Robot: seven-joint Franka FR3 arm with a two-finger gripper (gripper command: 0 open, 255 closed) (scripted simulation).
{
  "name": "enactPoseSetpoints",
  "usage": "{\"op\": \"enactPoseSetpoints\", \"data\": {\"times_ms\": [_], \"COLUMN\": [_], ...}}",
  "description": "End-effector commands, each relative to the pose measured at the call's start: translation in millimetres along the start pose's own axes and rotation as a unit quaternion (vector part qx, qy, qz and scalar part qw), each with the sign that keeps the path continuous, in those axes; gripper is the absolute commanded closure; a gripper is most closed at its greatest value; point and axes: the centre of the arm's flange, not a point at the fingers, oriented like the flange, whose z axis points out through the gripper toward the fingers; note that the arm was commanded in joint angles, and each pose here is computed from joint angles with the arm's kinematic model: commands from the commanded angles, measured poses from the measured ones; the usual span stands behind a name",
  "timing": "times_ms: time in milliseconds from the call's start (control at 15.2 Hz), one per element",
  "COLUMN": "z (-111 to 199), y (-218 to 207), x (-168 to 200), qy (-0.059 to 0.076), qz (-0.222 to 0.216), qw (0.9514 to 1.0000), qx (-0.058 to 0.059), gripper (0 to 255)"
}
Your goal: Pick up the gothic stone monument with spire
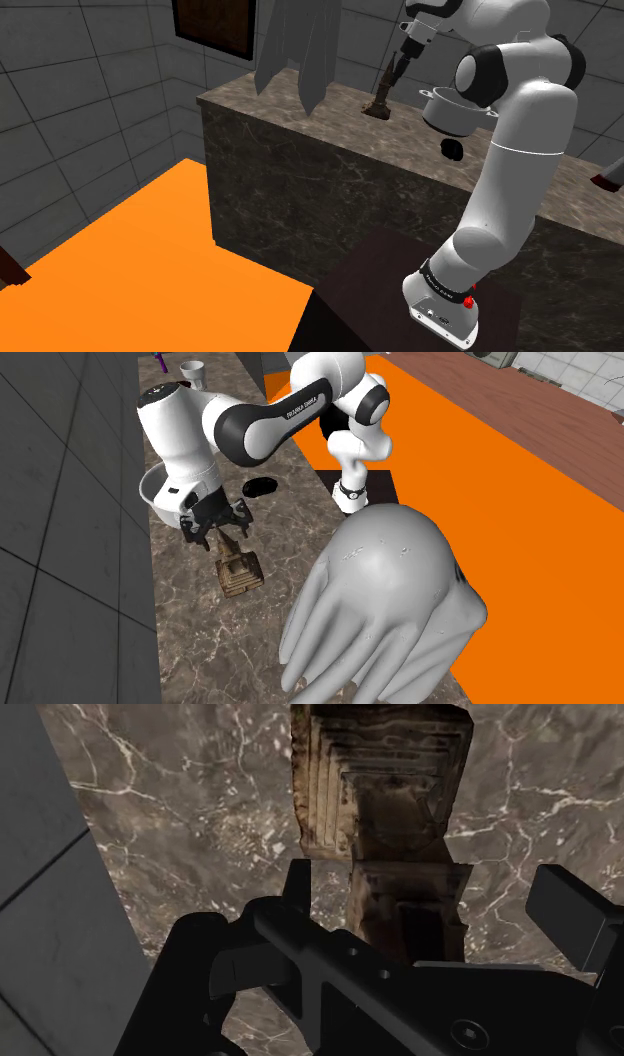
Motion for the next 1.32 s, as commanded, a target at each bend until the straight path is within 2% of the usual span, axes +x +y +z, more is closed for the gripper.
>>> {"op": "enactPoseSetpoints", "data": {"times_ms": [0,132,198,792,1254], "z": [13,13,13,13,-23], "y": [1,1,2,1,0], "x": [-2,-2,-2,-2,5], "qy": [0.0,0.0,0.0,0.0,0.0], "qz": [0.0,0.0,0.0,0.0,0.0], "qw": [1.0,1.0,1.0,1.0,1.0], "qx": [0.0,0.0,0.0,0.0,0.0], "gripper": [0,0,255,255,255]}}
